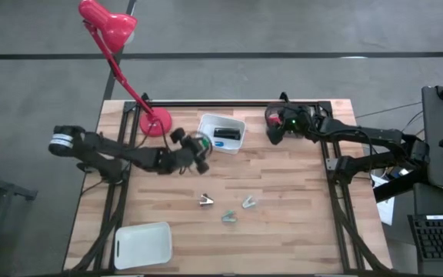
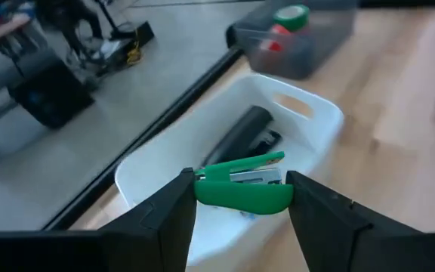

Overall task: Pick and place Stapler, Stapler remover, tape
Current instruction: Put the green stapler into the top white bin, then put the black staple remover into the bottom white bin

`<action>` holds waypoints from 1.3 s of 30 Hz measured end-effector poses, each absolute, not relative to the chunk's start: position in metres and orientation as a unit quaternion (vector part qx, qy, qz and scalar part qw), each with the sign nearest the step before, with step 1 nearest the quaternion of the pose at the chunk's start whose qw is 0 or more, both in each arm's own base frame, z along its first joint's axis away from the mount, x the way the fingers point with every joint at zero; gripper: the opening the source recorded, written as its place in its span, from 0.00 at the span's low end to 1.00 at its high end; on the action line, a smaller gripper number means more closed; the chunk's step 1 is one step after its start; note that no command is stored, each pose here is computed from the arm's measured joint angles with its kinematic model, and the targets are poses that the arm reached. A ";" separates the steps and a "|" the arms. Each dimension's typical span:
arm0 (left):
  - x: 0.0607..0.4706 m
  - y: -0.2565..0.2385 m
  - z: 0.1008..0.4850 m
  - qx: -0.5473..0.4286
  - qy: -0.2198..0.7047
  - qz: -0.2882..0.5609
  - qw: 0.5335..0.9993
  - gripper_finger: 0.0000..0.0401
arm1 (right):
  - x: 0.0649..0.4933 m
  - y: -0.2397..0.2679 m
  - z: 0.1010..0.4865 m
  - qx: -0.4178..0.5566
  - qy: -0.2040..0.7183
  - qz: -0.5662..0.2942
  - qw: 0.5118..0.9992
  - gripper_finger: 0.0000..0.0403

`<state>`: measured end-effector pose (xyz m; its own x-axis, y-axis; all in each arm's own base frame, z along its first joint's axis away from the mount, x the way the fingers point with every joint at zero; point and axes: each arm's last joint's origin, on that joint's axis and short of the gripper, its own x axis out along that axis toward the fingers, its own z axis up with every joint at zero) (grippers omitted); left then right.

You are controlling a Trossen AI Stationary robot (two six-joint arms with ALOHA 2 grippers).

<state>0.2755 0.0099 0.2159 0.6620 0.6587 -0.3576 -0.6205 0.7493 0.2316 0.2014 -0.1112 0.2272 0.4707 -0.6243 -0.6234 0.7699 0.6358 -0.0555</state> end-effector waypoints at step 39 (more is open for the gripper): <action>0.307 0.099 0.197 -0.147 0.223 0.260 0.928 0.70 | 0.200 -0.110 0.220 0.125 0.315 -0.401 0.851 0.52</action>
<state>0.3071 0.0995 0.1968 0.7651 0.4172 -0.4905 -0.5485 0.8212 -0.1572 0.1998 -0.1097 0.2197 0.4796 -0.6046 -0.6360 0.7617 0.6467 -0.0404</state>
